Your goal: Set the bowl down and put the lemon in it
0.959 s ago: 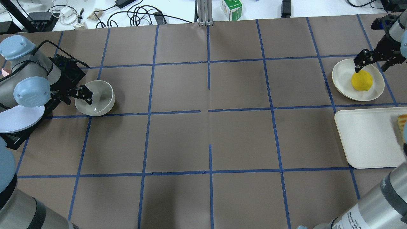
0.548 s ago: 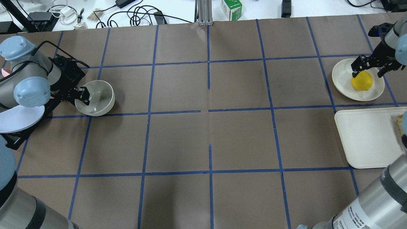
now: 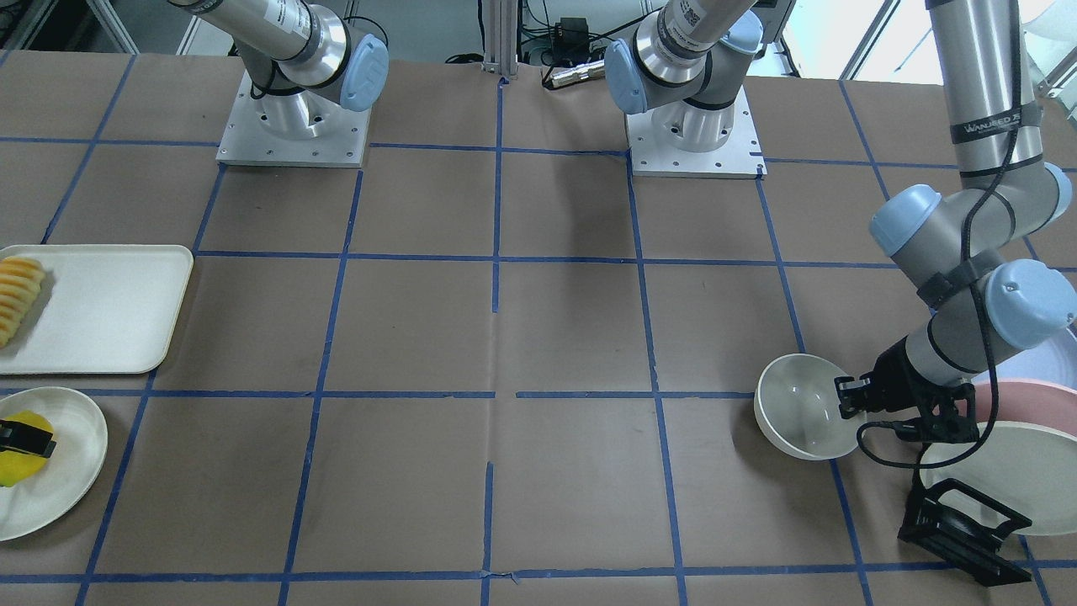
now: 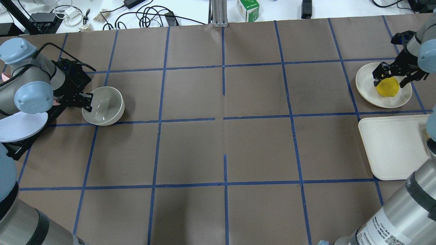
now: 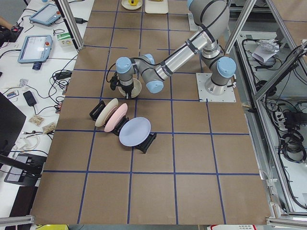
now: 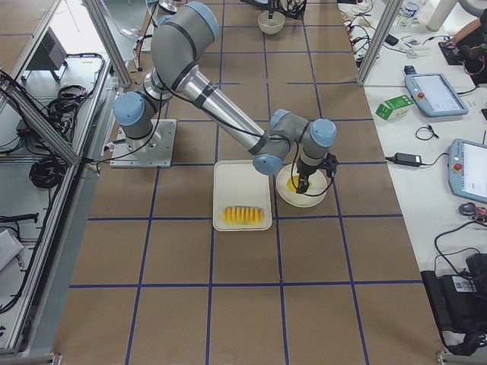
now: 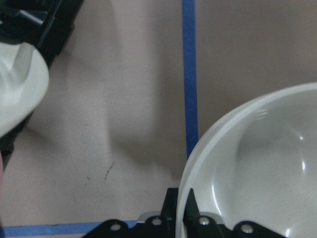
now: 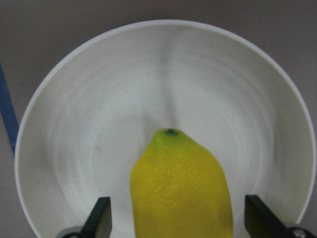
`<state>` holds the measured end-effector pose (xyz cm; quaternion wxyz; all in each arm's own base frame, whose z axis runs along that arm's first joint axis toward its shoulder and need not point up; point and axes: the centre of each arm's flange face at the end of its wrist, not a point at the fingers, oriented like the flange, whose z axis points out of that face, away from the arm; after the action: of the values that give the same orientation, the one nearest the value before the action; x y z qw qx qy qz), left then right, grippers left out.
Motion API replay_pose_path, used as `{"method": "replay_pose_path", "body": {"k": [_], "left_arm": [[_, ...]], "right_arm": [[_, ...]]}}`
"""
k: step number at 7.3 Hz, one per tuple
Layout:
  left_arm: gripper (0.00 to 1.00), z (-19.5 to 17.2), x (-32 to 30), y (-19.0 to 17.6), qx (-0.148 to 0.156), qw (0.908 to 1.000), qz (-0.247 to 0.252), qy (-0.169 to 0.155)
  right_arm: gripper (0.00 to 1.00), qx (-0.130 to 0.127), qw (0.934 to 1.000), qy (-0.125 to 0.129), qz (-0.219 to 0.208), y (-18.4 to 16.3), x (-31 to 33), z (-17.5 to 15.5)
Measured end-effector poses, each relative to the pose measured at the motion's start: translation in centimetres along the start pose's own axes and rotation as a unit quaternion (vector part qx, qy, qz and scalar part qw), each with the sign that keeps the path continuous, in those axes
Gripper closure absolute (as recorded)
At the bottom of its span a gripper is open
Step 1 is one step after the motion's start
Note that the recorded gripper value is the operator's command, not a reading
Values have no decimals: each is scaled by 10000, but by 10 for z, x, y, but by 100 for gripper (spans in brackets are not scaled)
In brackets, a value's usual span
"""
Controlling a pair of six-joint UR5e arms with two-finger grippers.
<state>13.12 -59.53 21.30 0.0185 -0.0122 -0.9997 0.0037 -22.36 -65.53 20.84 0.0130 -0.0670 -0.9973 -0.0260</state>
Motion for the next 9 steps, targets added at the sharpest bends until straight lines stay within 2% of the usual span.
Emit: {"method": "replay_pose_path", "body": {"k": [2, 4, 7, 9], "left_arm": [[100, -25, 4, 4, 44, 10000, 16, 12], [100, -51, 43, 10, 84, 9993, 240, 268], [100, -52, 170, 6, -20, 9962, 283, 820], [100, -34, 284, 13, -184, 9954, 75, 942]], "right_arm": [[96, 5, 10000, 53, 8, 0, 1, -5], [97, -6, 9999, 118, 15, 2, 3, -29], [100, -228, 9997, 9, 33, 14, -12, -82], [100, -338, 9993, 5, 129, 26, -65, -120]]}}
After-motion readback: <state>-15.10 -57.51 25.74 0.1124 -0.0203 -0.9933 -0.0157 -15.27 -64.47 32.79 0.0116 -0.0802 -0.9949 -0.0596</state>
